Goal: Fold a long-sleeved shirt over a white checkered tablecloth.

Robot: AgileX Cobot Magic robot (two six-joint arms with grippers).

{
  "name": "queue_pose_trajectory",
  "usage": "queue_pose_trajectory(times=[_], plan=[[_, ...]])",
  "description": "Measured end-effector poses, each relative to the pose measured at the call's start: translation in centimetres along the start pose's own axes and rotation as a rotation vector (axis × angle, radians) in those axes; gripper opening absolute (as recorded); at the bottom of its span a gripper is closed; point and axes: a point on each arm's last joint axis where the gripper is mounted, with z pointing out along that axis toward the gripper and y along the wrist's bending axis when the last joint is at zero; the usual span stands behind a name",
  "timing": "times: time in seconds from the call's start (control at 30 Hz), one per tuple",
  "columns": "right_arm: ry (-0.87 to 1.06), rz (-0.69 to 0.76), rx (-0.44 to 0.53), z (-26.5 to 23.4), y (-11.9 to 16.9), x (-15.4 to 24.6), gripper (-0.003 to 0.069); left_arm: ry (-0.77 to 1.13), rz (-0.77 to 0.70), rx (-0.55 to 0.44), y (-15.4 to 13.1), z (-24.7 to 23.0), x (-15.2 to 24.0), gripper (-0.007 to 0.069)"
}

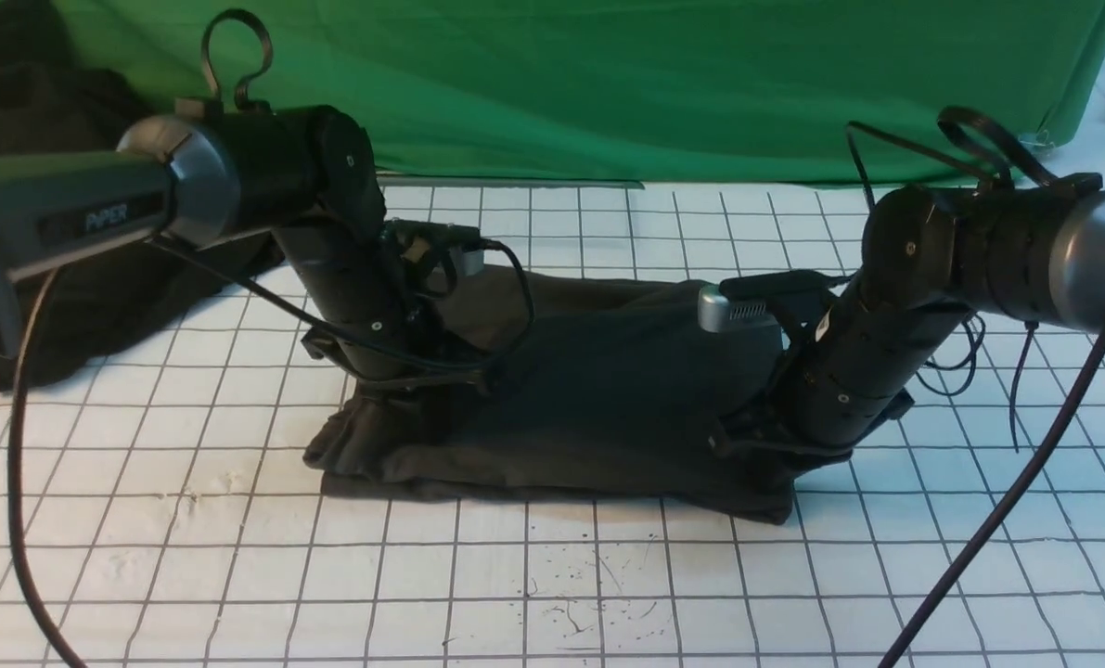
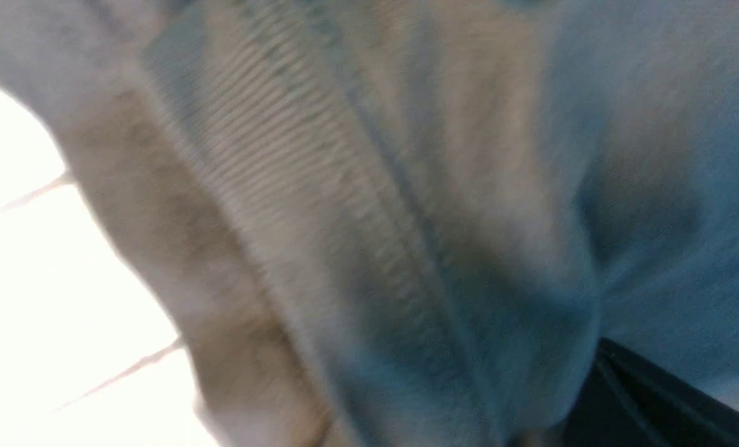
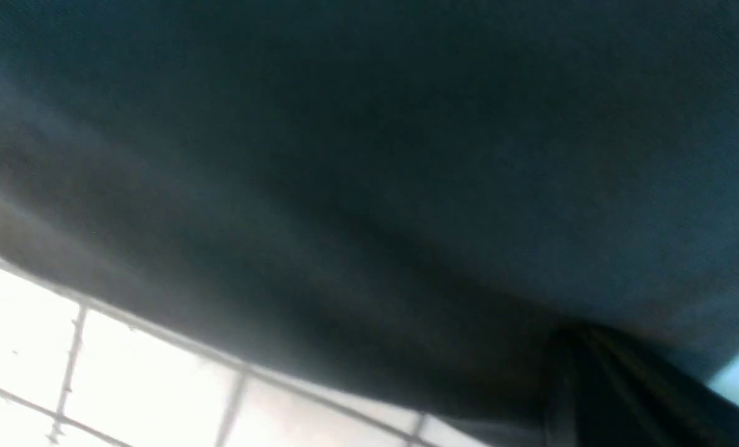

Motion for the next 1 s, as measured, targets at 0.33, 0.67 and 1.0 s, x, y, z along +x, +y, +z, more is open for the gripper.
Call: queue_pose_trajectory(times=[0.33, 0.67, 1.0], plan=[[-0.499, -0.113, 0.080, -17.8, 0.3, 2.8, 0.0000, -0.325, 0.066, -0.076, -2.1, -14.4, 2.4, 0.0000], [-1.343, -0.217, 0.143, -34.0, 1.6, 18.1, 0.0000, -0.721, 0.071, -0.110, -5.1, -25.8, 13.9, 0.0001], [-1.798, -0.273, 0.172, -29.5, 0.1, 30.5, 0.0000, -1.003, -0.090, -0.047, -5.9, -22.8, 27.1, 0.0001]])
